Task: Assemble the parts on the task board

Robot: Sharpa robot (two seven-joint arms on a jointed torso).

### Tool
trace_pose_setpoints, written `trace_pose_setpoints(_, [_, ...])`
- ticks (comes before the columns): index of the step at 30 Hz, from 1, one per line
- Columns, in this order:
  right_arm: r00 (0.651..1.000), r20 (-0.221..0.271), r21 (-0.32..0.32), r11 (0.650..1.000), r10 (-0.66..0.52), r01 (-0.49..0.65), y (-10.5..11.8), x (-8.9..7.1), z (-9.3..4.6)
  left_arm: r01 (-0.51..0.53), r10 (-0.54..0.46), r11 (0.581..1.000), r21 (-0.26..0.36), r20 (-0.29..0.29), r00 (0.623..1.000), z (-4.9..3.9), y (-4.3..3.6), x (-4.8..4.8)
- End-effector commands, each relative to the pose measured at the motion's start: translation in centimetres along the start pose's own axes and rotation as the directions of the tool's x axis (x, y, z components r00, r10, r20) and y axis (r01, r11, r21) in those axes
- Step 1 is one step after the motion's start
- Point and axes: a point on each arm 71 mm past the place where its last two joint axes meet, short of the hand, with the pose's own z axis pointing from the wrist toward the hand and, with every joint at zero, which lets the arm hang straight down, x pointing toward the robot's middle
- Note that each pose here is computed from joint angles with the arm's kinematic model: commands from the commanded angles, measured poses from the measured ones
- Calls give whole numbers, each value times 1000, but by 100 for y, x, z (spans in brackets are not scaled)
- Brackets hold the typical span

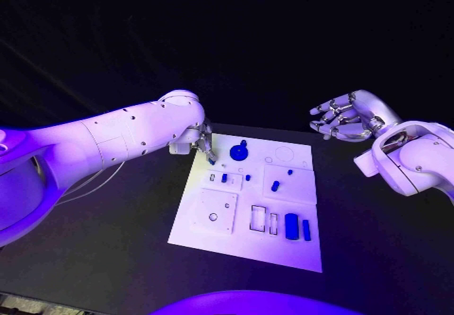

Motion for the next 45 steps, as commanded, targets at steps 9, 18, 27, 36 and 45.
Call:
trace_pose_setpoints(9, [1000, -6, -16, 1000, -10, 10, 12, 7, -2, 82, -81, 996, 44, -12, 997, -5, -15, 11])
trace_pose_setpoints(18, [1000, -3, -14, 1000, -10, 10, 3, -3, -6, 205, -205, 975, 81, -9, 979, -61, 26, 21])
trace_pose_setpoints(27, [1000, 1, -11, 1000, -10, 10, -7, -13, -11, 220, -227, 967, 132, 40, 973, -205, 72, 58])
trace_pose_setpoints(36, [1000, 5, -7, 1000, -10, 10, -20, -28, -24, 219, -231, 968, 120, 94, 969, -309, 156, 124])
trace_pose_setpoints(45, [1000, 8, -6, 1000, -10, 10, -28, -37, -32, 195, -205, 976, 94, 112, 972, -337, 230, 276])
